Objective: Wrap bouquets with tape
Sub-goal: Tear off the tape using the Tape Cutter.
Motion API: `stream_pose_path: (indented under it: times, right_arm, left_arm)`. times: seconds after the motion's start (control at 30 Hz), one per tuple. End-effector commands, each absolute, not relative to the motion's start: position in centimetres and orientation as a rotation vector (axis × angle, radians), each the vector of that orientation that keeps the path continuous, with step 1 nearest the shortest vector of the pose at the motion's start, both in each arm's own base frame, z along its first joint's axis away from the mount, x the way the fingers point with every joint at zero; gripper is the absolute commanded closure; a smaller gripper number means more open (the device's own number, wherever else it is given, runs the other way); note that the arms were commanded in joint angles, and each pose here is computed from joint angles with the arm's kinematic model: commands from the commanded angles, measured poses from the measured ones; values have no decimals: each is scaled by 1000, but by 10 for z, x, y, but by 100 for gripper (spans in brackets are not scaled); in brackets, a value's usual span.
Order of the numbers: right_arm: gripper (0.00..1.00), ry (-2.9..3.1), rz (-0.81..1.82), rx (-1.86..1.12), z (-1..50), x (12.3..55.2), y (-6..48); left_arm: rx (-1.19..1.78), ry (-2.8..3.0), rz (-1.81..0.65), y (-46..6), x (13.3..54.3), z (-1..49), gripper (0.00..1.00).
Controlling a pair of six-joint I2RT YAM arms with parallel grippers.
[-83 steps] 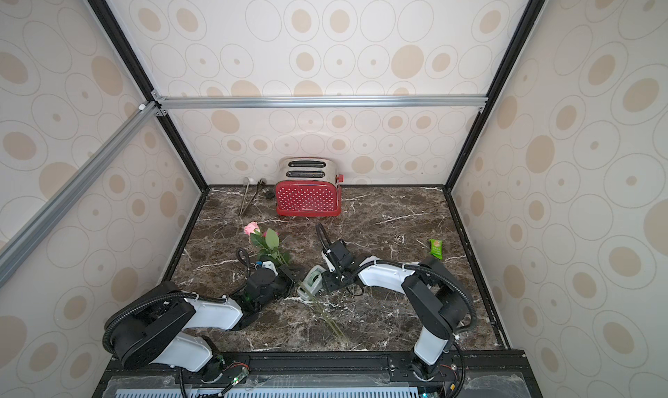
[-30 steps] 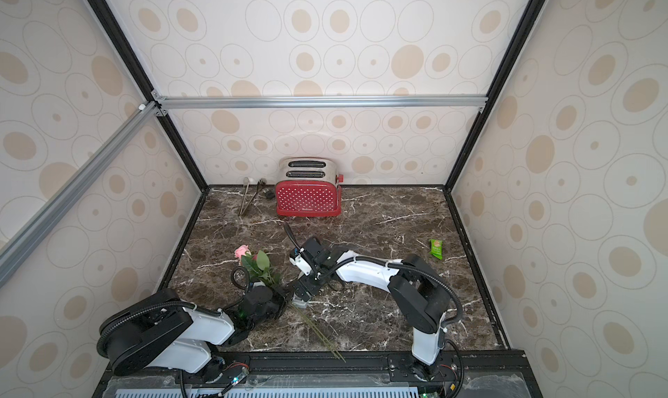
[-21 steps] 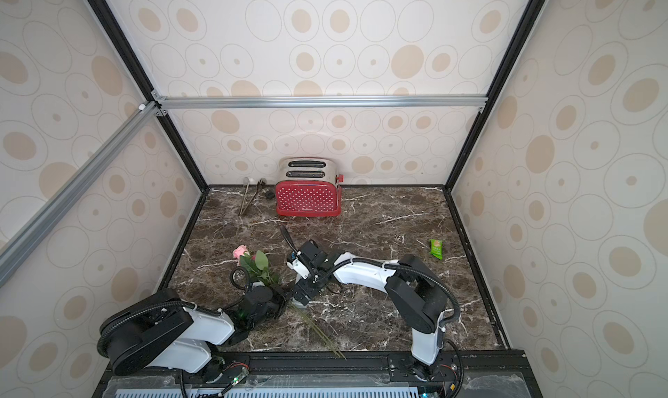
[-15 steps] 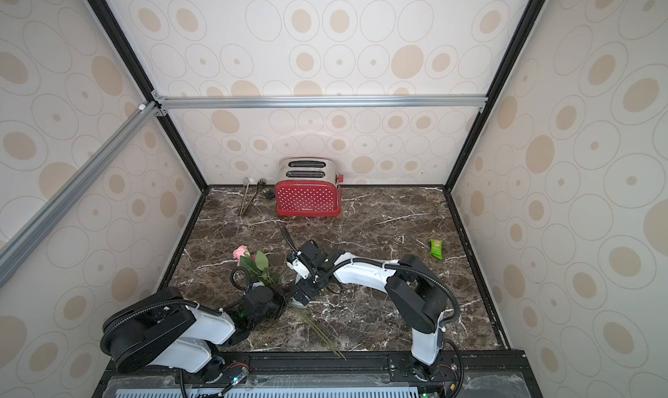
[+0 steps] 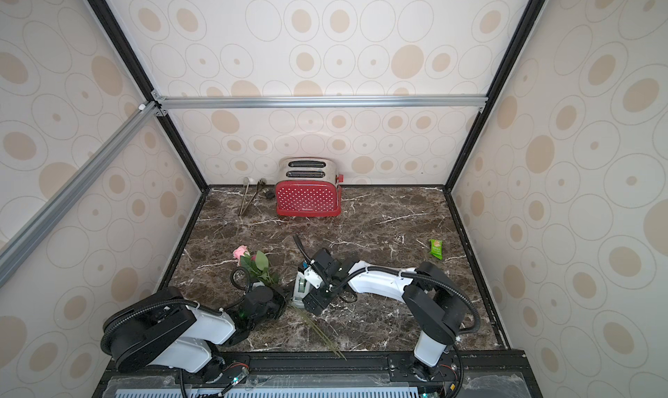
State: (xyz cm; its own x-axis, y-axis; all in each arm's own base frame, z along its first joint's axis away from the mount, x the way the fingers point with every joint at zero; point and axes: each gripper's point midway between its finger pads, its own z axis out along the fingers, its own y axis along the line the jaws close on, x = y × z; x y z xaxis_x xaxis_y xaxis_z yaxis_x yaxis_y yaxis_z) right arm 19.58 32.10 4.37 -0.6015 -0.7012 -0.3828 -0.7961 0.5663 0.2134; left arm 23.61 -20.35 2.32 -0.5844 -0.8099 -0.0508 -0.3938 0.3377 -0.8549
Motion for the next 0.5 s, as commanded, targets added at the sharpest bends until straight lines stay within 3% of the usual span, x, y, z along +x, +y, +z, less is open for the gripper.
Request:
stream_pose_path:
  times: [0.0, 0.47]
  right_arm:
    - [0, 2532, 507, -1252, 38, 199, 323]
    - [0, 2518, 627, -1146, 68, 219, 361]
  left_arm:
    - [-1038, 2116, -1217, -214, 240, 34, 100]
    - [-1038, 2129, -1215, -215, 238, 31, 100]
